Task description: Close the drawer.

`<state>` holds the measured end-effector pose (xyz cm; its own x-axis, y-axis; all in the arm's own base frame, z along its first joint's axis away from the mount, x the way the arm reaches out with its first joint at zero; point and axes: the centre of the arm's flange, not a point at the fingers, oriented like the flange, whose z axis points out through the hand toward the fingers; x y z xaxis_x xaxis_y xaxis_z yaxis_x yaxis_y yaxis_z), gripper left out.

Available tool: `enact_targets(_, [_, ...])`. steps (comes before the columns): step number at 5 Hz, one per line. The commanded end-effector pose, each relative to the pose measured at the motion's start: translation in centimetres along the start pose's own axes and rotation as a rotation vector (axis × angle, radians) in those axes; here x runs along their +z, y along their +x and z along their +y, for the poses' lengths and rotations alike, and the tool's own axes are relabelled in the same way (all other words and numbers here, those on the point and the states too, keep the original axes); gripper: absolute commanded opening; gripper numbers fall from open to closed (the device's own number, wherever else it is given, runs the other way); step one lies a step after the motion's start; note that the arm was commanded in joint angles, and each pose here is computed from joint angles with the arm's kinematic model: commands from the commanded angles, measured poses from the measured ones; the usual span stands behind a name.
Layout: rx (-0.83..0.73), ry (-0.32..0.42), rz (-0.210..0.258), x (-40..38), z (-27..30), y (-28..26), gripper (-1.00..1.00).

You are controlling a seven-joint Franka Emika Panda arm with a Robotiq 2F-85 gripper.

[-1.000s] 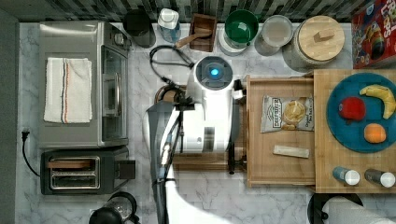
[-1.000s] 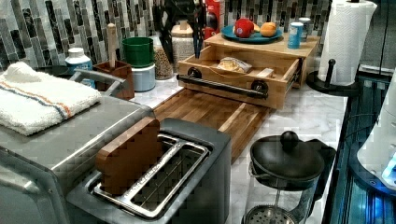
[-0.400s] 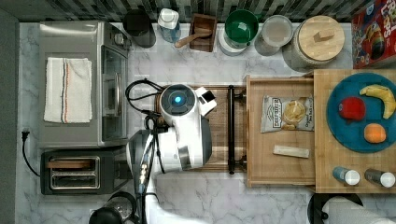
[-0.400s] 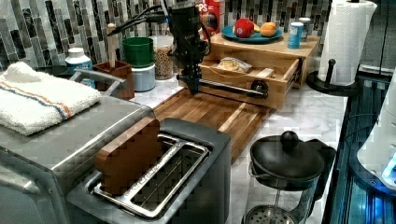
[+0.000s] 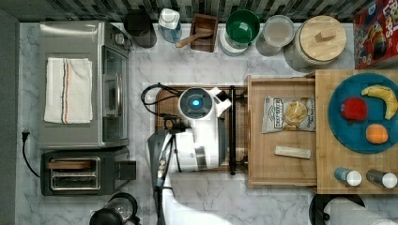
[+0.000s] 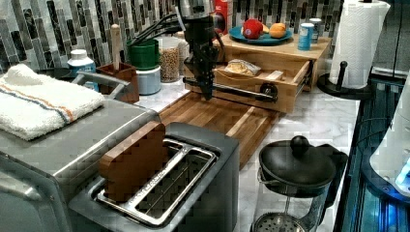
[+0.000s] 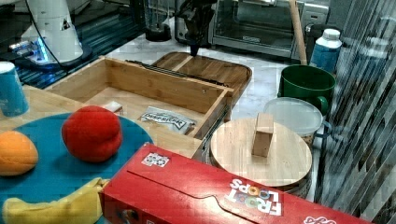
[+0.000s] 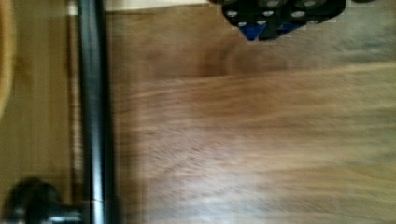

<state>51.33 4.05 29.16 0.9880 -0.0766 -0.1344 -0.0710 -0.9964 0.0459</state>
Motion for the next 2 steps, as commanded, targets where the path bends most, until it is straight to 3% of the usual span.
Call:
enact_targets(1, [-0.088, -0.044, 0.068, -1.4, 7.0, 3.0, -1.0])
enact_targets(2, [-0.094, -0.043, 0.075, -0.3, 8.2, 4.0, -1.0])
